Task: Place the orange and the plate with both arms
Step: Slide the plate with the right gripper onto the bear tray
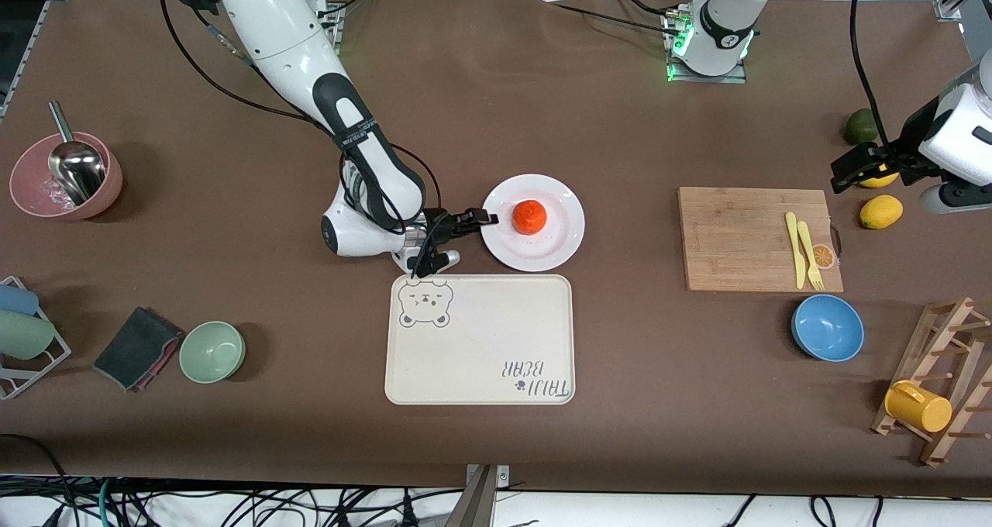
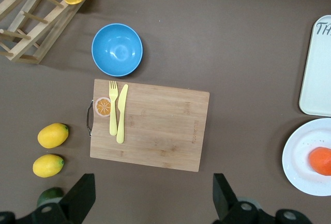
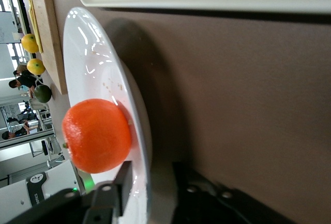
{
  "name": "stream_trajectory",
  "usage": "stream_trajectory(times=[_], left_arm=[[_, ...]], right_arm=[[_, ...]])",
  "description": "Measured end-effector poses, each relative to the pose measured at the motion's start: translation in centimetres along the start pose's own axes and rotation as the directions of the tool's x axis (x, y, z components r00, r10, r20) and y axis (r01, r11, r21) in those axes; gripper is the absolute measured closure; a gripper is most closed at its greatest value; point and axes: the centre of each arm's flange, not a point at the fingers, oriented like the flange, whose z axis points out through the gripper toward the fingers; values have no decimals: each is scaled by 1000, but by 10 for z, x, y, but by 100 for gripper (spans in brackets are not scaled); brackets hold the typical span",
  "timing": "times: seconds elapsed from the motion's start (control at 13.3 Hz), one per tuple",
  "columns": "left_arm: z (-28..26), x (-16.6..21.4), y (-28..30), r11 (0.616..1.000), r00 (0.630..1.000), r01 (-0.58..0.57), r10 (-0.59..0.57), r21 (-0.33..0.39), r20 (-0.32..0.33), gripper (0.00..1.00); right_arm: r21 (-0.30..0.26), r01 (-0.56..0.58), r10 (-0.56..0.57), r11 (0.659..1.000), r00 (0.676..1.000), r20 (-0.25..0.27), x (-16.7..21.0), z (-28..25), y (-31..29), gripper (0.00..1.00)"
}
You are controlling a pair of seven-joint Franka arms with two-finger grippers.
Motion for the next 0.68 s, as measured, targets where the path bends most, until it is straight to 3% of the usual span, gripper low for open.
stream_trajectory(times=[0.45, 0.68], left_arm=[[0, 0, -1, 1000, 1000, 1, -1, 0, 1, 0], [0, 0, -1, 1000, 1000, 1, -1, 0, 1, 0]], right_arm=[[7, 27, -27, 1000, 1000, 13, -1, 11, -14, 93], [6, 32, -32, 999, 999, 5, 2, 8, -16, 93]])
